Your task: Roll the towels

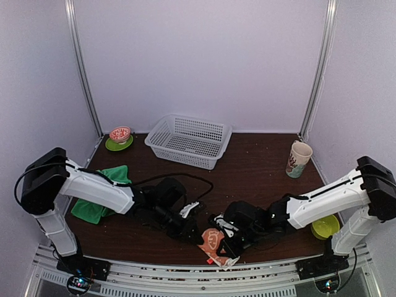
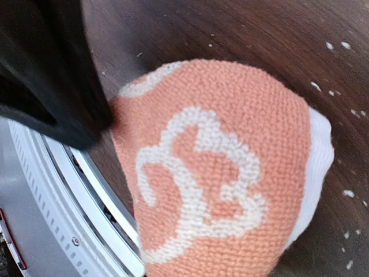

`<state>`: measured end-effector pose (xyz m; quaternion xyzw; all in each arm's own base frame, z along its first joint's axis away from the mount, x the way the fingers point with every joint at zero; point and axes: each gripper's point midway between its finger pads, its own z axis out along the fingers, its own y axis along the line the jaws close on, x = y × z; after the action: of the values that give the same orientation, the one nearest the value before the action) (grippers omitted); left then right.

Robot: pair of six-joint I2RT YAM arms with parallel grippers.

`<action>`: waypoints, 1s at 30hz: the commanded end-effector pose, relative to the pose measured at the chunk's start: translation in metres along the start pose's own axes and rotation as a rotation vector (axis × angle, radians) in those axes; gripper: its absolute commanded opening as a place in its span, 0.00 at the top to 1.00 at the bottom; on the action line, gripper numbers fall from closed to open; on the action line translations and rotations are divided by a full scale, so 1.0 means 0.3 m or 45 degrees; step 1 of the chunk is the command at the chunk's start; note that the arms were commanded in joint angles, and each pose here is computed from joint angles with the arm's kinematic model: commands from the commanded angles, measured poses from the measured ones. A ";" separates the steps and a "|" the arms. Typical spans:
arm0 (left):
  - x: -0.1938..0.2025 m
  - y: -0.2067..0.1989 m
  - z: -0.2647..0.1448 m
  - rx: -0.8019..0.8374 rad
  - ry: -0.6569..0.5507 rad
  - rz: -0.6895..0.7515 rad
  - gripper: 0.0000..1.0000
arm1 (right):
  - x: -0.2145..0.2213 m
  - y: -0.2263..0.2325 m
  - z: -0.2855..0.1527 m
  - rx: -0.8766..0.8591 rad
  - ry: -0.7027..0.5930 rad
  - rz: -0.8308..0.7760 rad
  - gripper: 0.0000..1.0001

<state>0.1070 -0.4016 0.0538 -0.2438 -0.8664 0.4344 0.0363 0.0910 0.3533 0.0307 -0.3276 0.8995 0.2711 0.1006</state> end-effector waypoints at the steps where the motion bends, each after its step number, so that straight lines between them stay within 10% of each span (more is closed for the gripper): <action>1: -0.084 -0.082 -0.191 -0.057 -0.170 0.079 0.94 | -0.019 -0.062 -0.115 0.117 -0.082 0.081 1.00; 13: -0.495 0.015 -0.773 -0.301 -0.863 -0.062 0.88 | -0.449 -0.189 -0.566 0.230 -0.649 0.270 1.00; 19: -0.778 0.119 -0.995 -0.395 -1.163 -0.242 0.51 | -0.631 -0.232 -0.744 0.188 -0.903 0.355 1.00; 25: -0.909 0.315 -1.047 -0.594 -1.151 -0.575 0.37 | -0.685 -0.261 -0.842 0.245 -0.955 0.345 1.00; 28: -0.906 0.418 -1.047 -0.697 -1.148 -0.727 0.05 | -0.696 -0.272 -0.883 0.280 -0.969 0.336 1.00; 30: -0.912 0.464 -1.045 -0.734 -1.154 -0.778 0.02 | -0.706 -0.275 -0.907 0.283 -0.987 0.334 1.00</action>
<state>0.4854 -0.2551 0.2163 0.1537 -0.8932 0.2856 -0.3113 0.2965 0.2734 0.2814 -0.0726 0.8584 0.3015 0.4087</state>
